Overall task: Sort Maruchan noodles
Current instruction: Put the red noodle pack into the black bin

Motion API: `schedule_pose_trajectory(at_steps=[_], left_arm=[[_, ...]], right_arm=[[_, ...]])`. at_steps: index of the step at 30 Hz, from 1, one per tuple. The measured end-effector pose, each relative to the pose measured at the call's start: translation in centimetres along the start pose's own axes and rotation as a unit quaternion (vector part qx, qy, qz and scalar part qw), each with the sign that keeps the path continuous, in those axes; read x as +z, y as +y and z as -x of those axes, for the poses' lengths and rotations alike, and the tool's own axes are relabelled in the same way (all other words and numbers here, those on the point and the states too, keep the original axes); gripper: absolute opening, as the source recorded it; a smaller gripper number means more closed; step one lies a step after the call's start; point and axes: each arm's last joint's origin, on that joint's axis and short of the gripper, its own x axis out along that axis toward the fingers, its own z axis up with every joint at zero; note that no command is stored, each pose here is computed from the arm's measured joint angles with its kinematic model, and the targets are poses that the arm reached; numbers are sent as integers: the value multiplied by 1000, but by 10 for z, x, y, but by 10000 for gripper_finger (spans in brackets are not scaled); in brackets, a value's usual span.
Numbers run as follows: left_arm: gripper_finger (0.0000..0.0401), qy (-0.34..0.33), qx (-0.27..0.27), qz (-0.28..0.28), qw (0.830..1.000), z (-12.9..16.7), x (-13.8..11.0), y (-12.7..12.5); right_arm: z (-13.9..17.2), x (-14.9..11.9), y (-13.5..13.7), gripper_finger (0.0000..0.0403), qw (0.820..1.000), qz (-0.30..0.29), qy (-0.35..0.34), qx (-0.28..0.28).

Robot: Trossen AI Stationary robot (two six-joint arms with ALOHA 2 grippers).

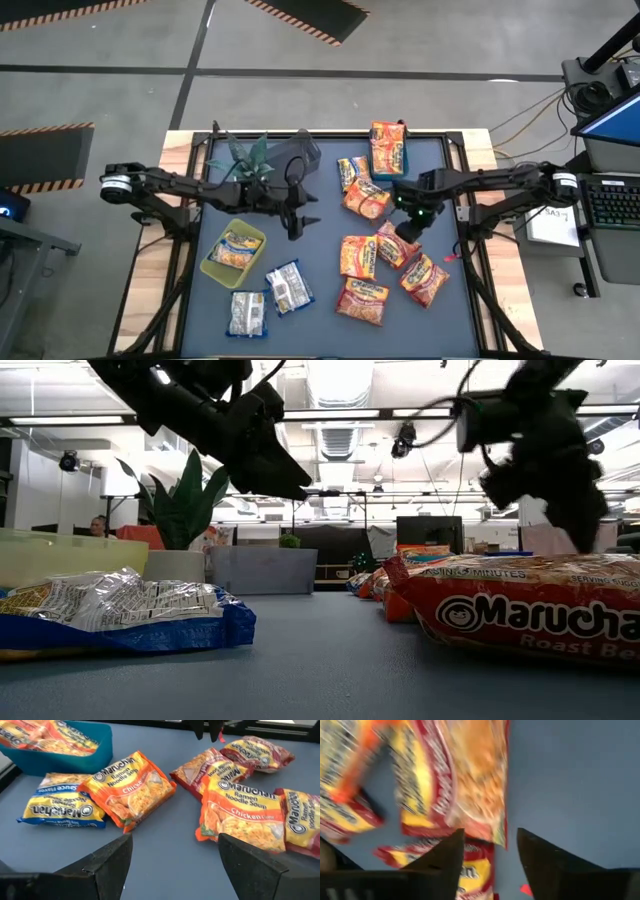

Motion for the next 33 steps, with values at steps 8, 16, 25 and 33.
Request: schedule_pose_trajectory(at_steps=[8,16,25,33], left_arm=[[276,-3,0,-3,1000,0,0,-1],[276,-6,1,-3,1000,0,1,-1],[276,-31,11,-4,999,0,6,-1],[276,-93,12,-19,995,2,18,-2]], right_arm=[[-27,-7,-11,275,998,19,-23,55],[-51,-6,-22,298,991,47,-76,97],[-54,-6,-24,179,988,87,-88,94],[-43,-7,-20,82,982,125,-108,93]])
